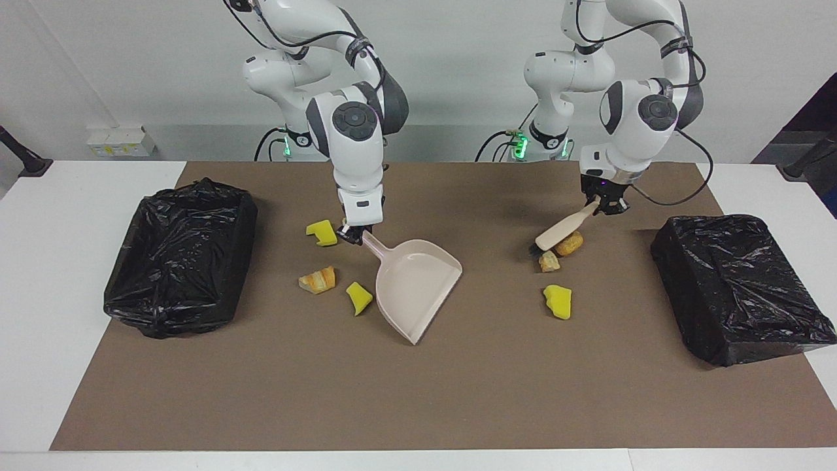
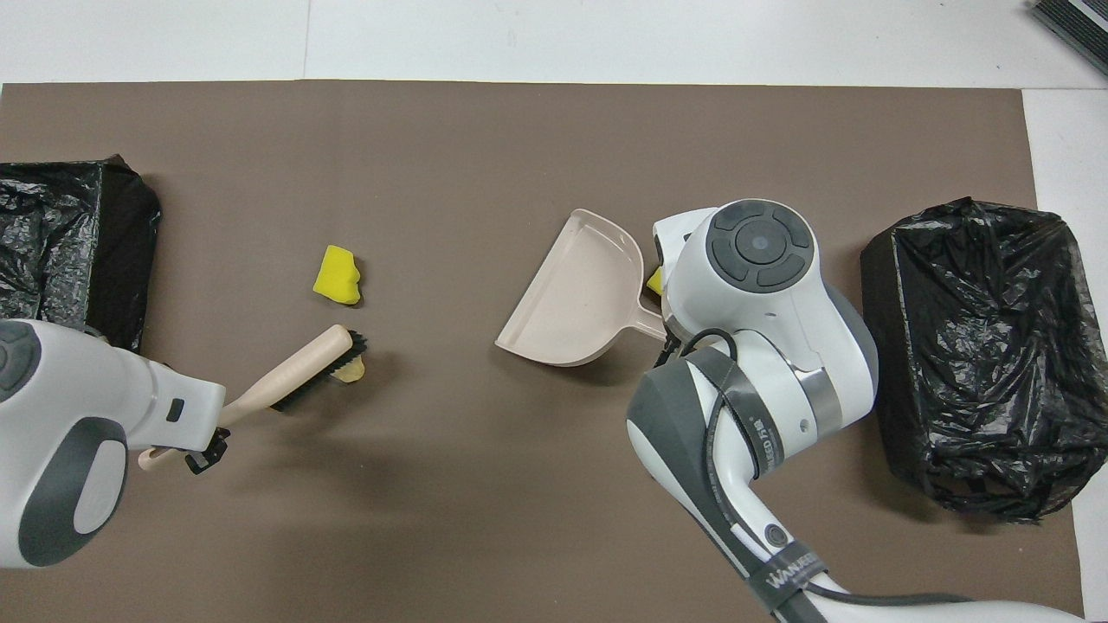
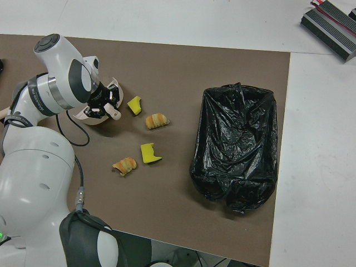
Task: Sweep and dump trash in bin
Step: 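Sweep the bread chunks into the dustpan with the left gripper's brush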
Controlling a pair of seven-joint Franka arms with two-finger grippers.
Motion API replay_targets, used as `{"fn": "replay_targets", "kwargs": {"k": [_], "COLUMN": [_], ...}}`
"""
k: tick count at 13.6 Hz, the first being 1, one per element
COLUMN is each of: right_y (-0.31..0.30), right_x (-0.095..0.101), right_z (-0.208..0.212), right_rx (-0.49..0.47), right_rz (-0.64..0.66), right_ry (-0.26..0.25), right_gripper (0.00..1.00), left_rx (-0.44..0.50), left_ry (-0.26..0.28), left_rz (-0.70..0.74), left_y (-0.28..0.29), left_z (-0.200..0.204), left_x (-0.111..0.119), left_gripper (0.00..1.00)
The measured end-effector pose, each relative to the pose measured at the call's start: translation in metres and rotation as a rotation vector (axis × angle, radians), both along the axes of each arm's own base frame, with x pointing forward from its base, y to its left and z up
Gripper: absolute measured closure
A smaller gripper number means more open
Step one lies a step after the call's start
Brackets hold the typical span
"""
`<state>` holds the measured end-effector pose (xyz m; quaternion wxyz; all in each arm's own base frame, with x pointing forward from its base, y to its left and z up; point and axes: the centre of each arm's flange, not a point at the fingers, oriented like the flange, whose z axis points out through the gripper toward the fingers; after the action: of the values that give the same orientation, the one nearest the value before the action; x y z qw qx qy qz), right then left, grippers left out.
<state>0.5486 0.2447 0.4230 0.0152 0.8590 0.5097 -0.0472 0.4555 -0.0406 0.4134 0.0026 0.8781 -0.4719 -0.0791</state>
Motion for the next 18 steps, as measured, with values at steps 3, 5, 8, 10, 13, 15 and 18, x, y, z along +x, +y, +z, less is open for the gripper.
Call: {"fn": "replay_targets", "kwargs": {"k": [3,5,8,10,13,15,18], "right_y": [0.002,0.003,0.016,0.023,0.022,0.022,0.021], "right_x": [-0.005,-0.01,-0.021,-0.025,-0.025,-0.025,-0.025], "right_z": [-0.005,-0.006,-0.009,-0.013,-0.015,-0.016,-0.016], "right_rx": [0.012,0.005,-0.02,-0.024,-0.025,-0.025,-0.025], "right_rz": [0.238,0.344,0.406,0.423,0.423,0.423,0.422], "right_ry": [0.026,0.029,0.029,0.029,0.027,0.027,0.026], "right_gripper": [0.67,0.67,0.67,0.67,0.67,0.67,0.67], "left_rx": [0.055,0.068,0.128,0.172,0.221,0.25,0.262], "left_ry": [0.036,0.025,-0.014,-0.026,-0.008,-0.01,-0.012], "left_rz": [0.316,0.505,0.731,0.841,0.956,0.965,0.928], "left_y": [0.024,0.065,0.109,0.11,0.087,0.041,-0.046], "left_z": [0.047,0.052,0.046,0.031,-0.02,-0.044,-0.06], "left_x": [-0.009,-0.014,-0.012,-0.007,0.005,0.01,0.004], "left_gripper": [0.74,0.74,0.74,0.74,0.74,0.74,0.74]}}
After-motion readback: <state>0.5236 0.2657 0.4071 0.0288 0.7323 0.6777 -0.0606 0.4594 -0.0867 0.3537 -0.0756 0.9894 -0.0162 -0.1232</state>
